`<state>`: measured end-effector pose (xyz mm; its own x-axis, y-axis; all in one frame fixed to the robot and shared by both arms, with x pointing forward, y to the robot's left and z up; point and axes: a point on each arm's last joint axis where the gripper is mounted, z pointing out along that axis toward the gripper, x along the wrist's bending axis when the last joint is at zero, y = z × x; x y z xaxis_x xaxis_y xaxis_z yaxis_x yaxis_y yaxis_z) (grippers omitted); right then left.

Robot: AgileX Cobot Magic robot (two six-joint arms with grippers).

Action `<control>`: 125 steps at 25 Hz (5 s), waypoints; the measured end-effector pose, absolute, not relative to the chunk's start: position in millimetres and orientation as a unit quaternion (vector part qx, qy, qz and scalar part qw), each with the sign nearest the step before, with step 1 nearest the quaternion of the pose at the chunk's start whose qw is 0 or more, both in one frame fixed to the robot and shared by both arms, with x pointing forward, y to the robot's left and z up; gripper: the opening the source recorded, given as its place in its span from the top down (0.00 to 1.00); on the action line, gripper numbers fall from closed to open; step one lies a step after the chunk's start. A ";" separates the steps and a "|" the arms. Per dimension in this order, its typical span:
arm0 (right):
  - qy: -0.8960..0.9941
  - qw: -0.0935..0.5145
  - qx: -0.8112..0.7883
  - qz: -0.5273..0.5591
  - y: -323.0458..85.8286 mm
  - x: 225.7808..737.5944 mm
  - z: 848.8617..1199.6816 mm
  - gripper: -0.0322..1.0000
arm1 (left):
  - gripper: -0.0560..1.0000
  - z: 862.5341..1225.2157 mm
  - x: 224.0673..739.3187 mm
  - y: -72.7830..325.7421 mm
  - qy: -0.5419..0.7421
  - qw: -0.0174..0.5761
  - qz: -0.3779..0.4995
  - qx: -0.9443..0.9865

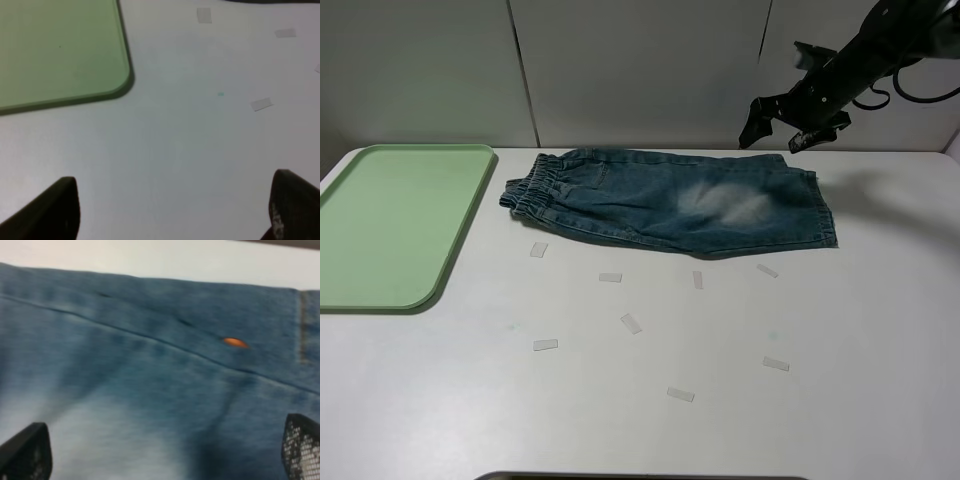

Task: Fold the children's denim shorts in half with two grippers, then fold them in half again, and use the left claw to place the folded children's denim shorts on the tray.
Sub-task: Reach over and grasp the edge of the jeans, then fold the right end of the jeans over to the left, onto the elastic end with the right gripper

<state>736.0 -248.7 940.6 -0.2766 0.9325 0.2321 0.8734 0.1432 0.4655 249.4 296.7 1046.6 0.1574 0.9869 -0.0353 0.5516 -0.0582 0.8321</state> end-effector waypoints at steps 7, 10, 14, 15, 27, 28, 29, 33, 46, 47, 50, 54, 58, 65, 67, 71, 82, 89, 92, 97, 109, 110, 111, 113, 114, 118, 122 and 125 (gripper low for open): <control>0.751 0.093 0.619 0.211 -272.1 745.4 906.1 0.30 | 0.23 1046.6 249.3 296.8 0.578 0.370 0.295 0.665; 0.742 0.109 0.632 0.195 -281.1 747.3 900.0 0.30 | 0.23 1046.6 249.3 296.8 0.578 0.370 0.295 0.665; 0.733 0.110 0.643 0.192 -282.7 748.6 892.6 0.30 | 0.23 1046.6 249.3 296.8 0.578 0.370 0.295 0.665; 0.733 0.107 0.644 0.192 -282.4 748.6 889.8 0.30 | 0.23 1046.6 249.3 296.8 0.578 0.370 0.295 0.665; 0.725 0.073 0.656 0.199 -277.5 748.6 875.1 0.30 | 0.23 1046.6 249.2 296.9 0.578 0.370 0.296 0.665; 0.724 0.071 0.656 0.201 -275.9 748.5 875.2 0.30 | 0.23 1046.6 249.2 296.9 0.578 0.370 0.296 0.665; 0.725 0.068 0.655 0.202 -273.0 748.3 875.2 0.30 | 0.23 1046.6 249.2 296.9 0.578 0.370 0.296 0.665; 0.730 0.048 0.650 0.206 -255.0 745.5 874.5 0.48 | 0.23 1046.6 249.2 296.9 0.578 0.370 0.296 0.665; 0.785 0.058 0.601 0.137 -236.5 732.4 891.4 0.95 | 0.23 1046.6 249.2 296.9 0.578 0.370 0.296 0.665; 0.789 0.064 0.598 0.128 -238.1 730.9 898.4 0.95 | 0.23 1046.6 249.2 296.9 0.578 0.370 0.296 0.665; 0.796 0.081 0.591 0.097 -247.4 726.0 917.8 0.95 | 0.23 1046.6 249.2 296.9 0.578 0.370 0.296 0.665; 0.787 0.095 0.609 0.023 -273.2 717.7 930.3 0.95 | 0.23 1046.6 249.2 296.9 0.578 0.370 0.296 0.665; 0.767 0.113 0.632 -0.018 -284.9 713.7 937.3 0.95 | 0.23 1046.6 249.2 296.9 0.578 0.370 0.296 0.665; 0.778 0.098 0.619 0.045 -207.9 700.4 969.3 0.95 | 0.23 1046.6 249.2 296.9 0.578 0.370 0.296 0.665; 0.781 0.075 0.616 0.073 -180.1 693.7 973.2 0.95 | 0.23 1046.6 249.2 296.9 0.578 0.370 0.296 0.665; 0.771 0.032 0.622 0.137 -136.5 685.4 975.4 0.95 | 0.23 1046.6 249.2 296.9 0.578 0.370 0.296 0.665; 0.726 0.026 0.634 0.266 -84.8 685.8 985.1 0.95 | 0.23 1046.6 249.2 296.9 0.578 0.370 0.296 0.665; 0.703 0.030 0.642 0.305 -79.1 692.8 981.9 0.95 | 0.23 1046.6 249.2 296.9 0.578 0.370 0.296 0.665; 0.696 0.030 0.646 0.311 -76.5 697.4 970.2 0.95 | 0.23 1046.6 249.2 296.9 0.578 0.370 0.296 0.665; 0.680 0.041 0.641 0.355 -63.5 700.7 970.0 0.95 | 0.23 1046.6 249.2 296.9 0.578 0.370 0.296 0.665; 0.643 0.022 0.652 0.401 -40.8 703.2 952.3 0.95 | 0.23 1046.6 249.2 296.9 0.578 0.370 0.296 0.665; 0.644 0.022 0.652 0.400 -40.8 703.3 951.2 0.95 | 0.23 1046.6 249.2 296.9 0.578 0.370 0.296 0.665; 0.644 0.022 0.652 0.400 -40.8 703.3 951.2 0.95 | 0.23 1046.6 249.2 296.9 0.578 0.370 0.296 0.665; 0.644 0.023 0.652 0.399 -40.8 703.3 950.5 0.95 | 0.23 1046.6 249.2 296.9 0.578 0.370 0.296 0.665; 0.645 0.024 0.651 0.399 -40.9 703.4 950.4 0.95 | 0.23 1046.6 249.2 296.9 0.578 0.370 0.296 0.665; 0.669 0.035 0.630 0.393 -41.0 702.9 948.8 0.95 | 0.23 1046.6 249.2 296.9 0.578 0.370 0.296 0.665; 0.711 0.057 0.581 0.392 -34.5 699.3 949.0 0.85 | 0.23 1046.6 249.2 296.9 0.578 0.370 0.296 0.665; 0.739 0.072 0.538 0.399 -22.2 693.6 950.5 0.50 | 0.23 1046.6 249.2 296.9 0.578 0.370 0.296 0.665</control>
